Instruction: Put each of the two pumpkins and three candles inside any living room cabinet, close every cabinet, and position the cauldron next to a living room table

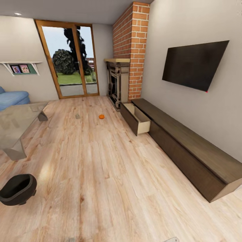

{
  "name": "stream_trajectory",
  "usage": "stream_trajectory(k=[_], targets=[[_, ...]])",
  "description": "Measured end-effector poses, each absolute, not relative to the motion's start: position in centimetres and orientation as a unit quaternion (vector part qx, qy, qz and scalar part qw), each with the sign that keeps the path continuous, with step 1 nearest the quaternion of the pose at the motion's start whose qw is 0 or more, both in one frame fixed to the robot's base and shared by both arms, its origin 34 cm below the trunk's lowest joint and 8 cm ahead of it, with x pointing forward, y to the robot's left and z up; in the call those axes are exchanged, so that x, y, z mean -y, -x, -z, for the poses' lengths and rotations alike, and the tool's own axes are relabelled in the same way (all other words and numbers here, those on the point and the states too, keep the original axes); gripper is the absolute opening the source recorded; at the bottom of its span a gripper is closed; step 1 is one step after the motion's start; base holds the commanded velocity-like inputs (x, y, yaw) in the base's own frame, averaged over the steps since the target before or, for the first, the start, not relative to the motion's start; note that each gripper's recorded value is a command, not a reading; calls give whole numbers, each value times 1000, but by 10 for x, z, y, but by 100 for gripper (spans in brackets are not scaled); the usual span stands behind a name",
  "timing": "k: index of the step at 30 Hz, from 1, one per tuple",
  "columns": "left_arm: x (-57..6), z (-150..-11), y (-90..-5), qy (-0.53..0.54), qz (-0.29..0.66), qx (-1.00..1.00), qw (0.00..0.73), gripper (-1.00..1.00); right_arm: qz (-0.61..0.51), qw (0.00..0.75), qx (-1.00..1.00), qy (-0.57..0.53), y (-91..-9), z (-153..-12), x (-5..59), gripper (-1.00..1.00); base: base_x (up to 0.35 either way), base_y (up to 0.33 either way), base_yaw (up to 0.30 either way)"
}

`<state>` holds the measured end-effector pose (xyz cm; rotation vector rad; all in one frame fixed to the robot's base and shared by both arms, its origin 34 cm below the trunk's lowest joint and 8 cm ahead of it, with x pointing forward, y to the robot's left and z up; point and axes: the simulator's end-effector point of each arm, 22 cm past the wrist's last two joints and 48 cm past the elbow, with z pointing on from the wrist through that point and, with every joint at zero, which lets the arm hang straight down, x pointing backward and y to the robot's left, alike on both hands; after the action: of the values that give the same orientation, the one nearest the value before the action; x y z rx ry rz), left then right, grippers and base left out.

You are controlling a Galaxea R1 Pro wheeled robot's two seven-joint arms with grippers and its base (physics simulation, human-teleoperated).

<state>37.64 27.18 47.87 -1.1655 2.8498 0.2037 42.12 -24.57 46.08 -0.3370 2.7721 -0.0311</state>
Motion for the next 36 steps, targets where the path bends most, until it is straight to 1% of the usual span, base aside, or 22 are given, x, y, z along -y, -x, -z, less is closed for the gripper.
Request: stream_trajectory(k=[4,7,21,30,36], targets=[[-272,-479,-377,378,-66,-923,28,-100,11,174,-978,118,-422,-461,246,-100,1,-87,0],[-272,-479,-377,378,-66,-923,28,-100,11,175,-978,118,-422,-461,245,-100,0,-84,150],[-273,-479,-376,378,-66,-923,28,-100,10,174,-978,118,-421,-461,245,-100,10,-59,278],[-272,-479,-379,378,-61,-923,31,-100,10,174,-978,118,-421,-461,245,-100,280,-1,276],[-271,-478,-381,379,-54,-923,34,-100,10,174,-978,118,-421,-461,245,-100,336,0,45]])
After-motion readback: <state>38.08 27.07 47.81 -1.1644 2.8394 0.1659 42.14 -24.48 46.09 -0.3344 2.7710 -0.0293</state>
